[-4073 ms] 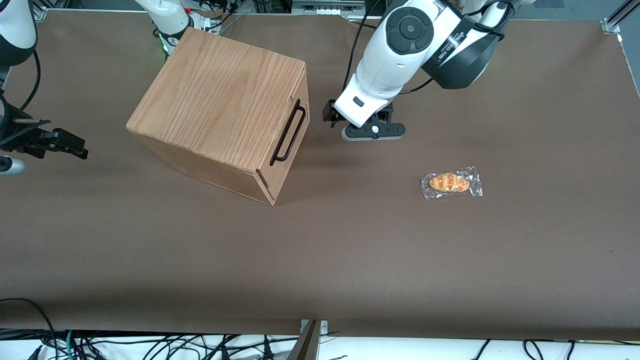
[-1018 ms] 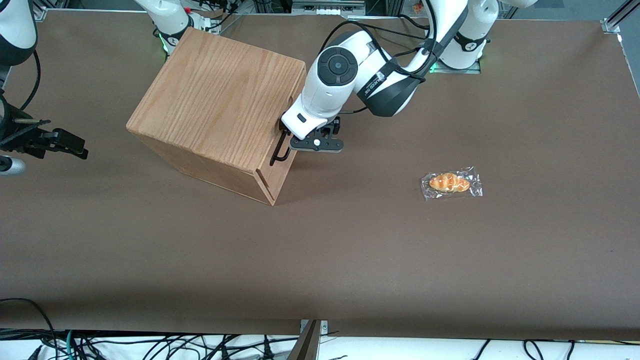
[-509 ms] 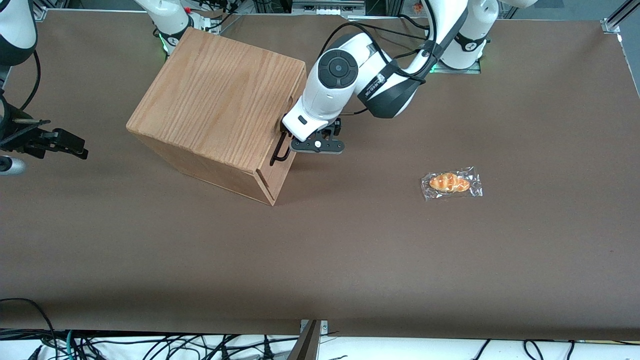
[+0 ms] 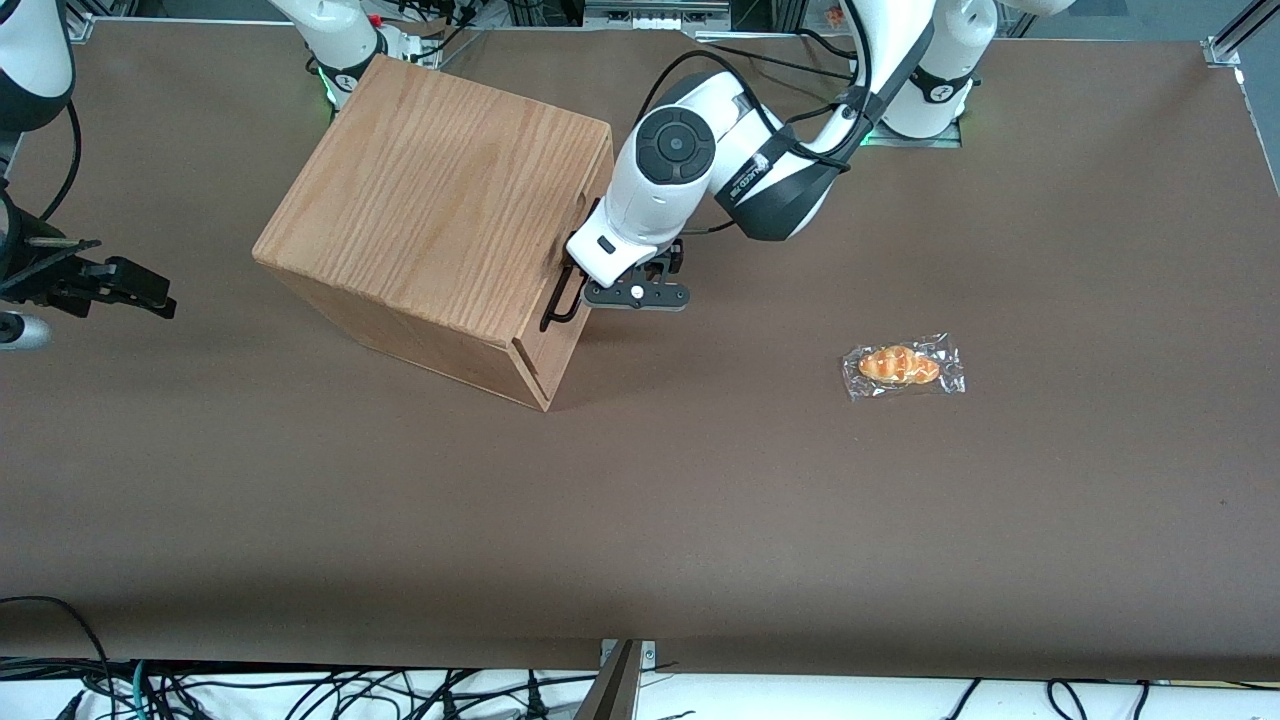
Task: Open top drawer with left arm
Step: 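Pull the handle with the left gripper, sliding the drawer out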
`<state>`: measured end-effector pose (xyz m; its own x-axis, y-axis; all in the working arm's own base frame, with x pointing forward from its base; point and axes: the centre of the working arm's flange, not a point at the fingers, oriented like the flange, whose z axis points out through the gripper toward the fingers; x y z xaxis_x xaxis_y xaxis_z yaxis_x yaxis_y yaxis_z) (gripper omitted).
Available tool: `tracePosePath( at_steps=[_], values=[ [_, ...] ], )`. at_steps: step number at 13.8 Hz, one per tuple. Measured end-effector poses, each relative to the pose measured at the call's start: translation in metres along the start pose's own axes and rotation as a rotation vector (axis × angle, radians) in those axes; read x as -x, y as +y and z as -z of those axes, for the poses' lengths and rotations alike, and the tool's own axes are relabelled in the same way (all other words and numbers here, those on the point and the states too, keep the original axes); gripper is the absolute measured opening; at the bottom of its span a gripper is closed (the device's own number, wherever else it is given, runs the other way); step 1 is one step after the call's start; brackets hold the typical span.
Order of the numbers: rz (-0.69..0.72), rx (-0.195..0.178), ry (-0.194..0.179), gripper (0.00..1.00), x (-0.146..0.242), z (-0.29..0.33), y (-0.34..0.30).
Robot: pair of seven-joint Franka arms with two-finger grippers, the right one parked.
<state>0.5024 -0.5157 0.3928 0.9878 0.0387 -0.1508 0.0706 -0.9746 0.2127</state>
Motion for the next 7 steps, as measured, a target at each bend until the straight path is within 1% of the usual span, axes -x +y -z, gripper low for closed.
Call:
tracePosePath(
  at_steps=[7],
  values=[
    [0.034,-0.011,-0.006,1.0,-0.017,0.008,-0.018]
  ],
)
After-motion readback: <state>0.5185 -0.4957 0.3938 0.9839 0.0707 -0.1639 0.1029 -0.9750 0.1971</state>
